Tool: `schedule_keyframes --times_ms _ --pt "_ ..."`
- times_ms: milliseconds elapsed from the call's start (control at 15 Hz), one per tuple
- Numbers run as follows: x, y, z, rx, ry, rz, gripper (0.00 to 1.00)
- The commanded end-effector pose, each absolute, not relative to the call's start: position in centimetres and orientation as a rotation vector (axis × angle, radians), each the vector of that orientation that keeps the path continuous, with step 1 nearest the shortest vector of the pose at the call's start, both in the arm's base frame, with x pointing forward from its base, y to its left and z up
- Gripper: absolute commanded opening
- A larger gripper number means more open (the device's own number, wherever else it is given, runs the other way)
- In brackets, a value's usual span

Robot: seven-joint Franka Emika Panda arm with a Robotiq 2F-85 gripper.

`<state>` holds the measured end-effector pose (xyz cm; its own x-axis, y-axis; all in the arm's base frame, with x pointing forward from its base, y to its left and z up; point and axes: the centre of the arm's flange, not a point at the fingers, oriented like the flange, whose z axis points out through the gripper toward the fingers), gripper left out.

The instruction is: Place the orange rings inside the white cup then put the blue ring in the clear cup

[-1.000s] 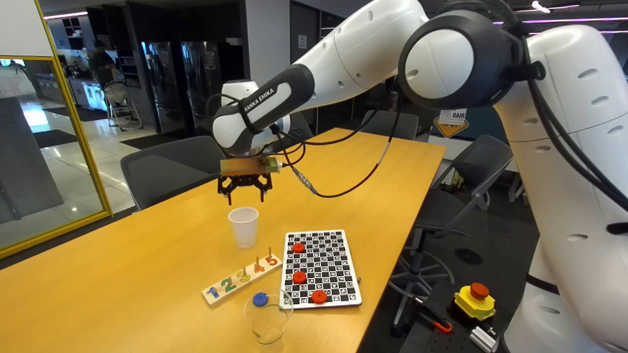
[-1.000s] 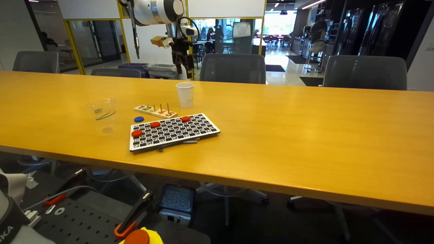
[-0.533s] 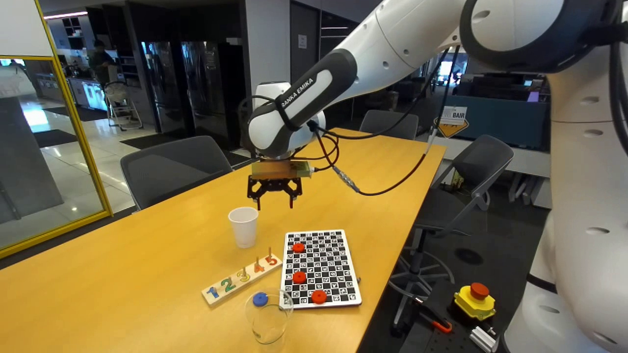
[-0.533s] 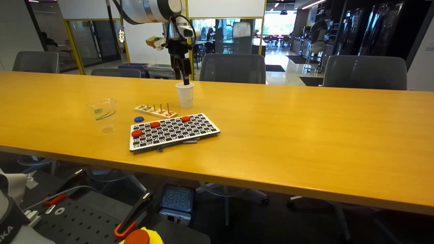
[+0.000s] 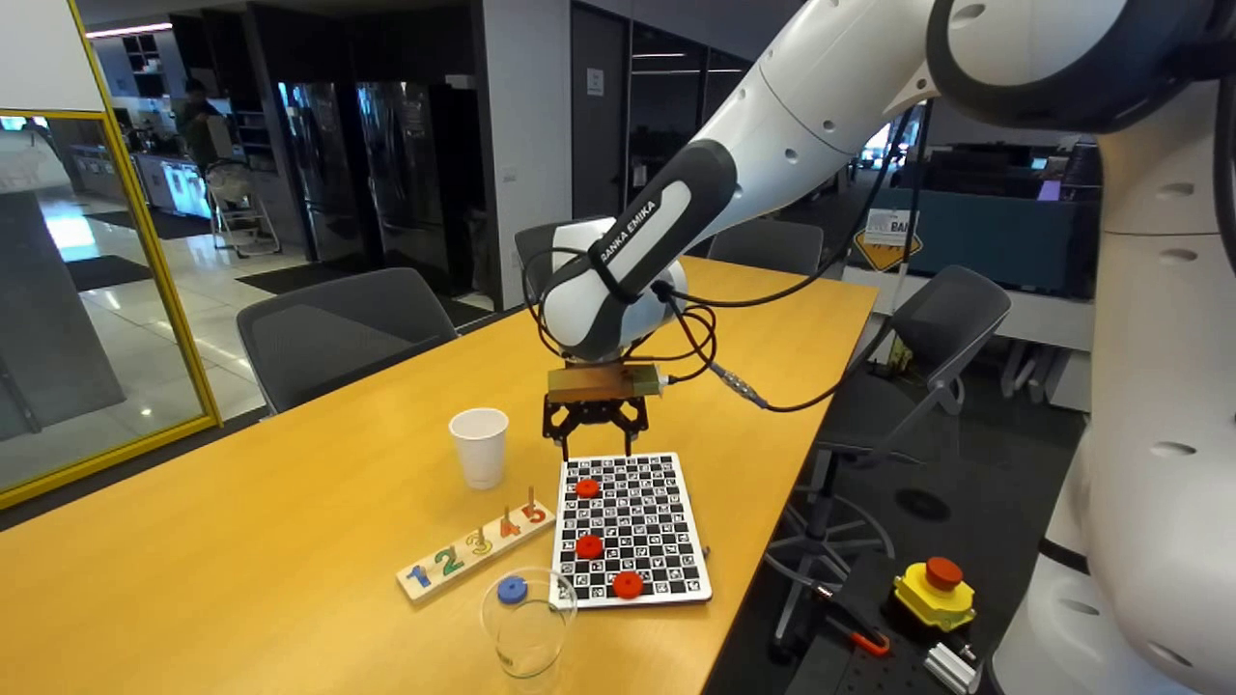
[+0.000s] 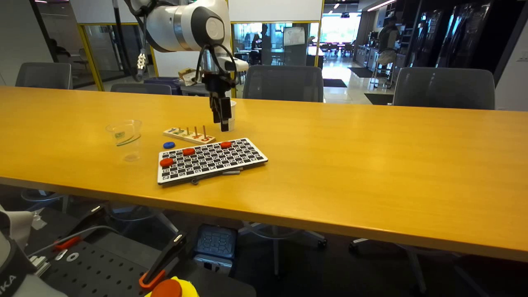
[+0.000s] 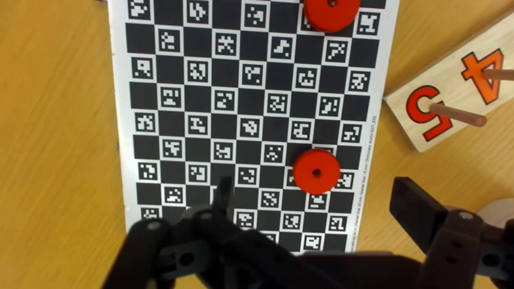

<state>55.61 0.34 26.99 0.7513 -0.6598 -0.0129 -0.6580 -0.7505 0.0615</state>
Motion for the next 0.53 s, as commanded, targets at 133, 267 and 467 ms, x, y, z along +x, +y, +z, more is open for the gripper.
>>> schedule_keyframes --times_ms 133,267,467 --pt "56.5 -0.1 23.7 2.897 -1.141 -0.107 1.00" --pt "56.8 -0.1 22.6 2.901 -1.159 -0.127 1.00" --pt "57.5 0.1 21.2 2.915 -1.172 -0.122 1.00"
